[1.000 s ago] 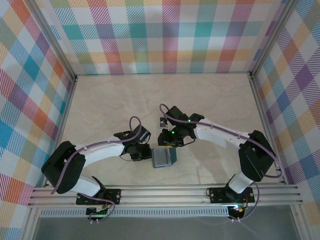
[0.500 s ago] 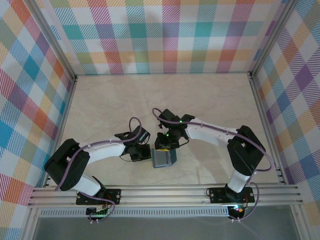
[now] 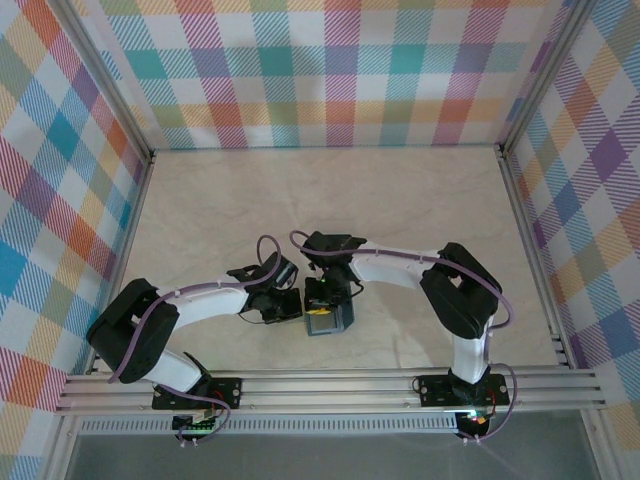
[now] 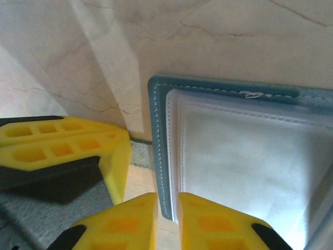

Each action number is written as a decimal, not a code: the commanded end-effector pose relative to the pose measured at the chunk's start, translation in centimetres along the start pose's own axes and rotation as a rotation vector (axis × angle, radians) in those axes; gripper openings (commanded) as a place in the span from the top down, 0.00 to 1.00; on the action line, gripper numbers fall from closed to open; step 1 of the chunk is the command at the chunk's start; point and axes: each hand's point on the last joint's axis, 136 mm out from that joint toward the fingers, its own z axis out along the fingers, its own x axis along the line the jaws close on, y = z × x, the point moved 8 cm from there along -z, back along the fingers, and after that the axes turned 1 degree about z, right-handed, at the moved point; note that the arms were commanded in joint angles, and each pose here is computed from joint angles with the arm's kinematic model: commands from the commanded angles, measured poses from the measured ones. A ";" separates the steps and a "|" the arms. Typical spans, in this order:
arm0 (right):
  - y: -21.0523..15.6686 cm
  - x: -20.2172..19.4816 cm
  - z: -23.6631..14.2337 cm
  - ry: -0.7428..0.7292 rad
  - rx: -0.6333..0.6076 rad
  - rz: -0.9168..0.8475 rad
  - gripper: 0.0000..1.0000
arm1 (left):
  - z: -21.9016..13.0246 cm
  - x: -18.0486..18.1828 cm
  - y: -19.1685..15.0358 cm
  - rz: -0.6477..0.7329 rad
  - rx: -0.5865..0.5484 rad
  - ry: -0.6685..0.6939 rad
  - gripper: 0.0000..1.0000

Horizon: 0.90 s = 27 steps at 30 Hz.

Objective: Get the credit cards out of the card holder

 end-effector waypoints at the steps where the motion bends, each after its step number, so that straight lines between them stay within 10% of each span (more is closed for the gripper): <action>1: -0.4 -0.9 0.4 -0.053 0.008 0.021 0.79 | 1.1 1.9 -1.1 0.000 0.048 0.076 0.90; 27: -0.6 -3.7 -2.2 -0.413 -0.051 -0.026 0.48 | 1.5 1.1 -0.3 0.026 0.074 0.088 0.91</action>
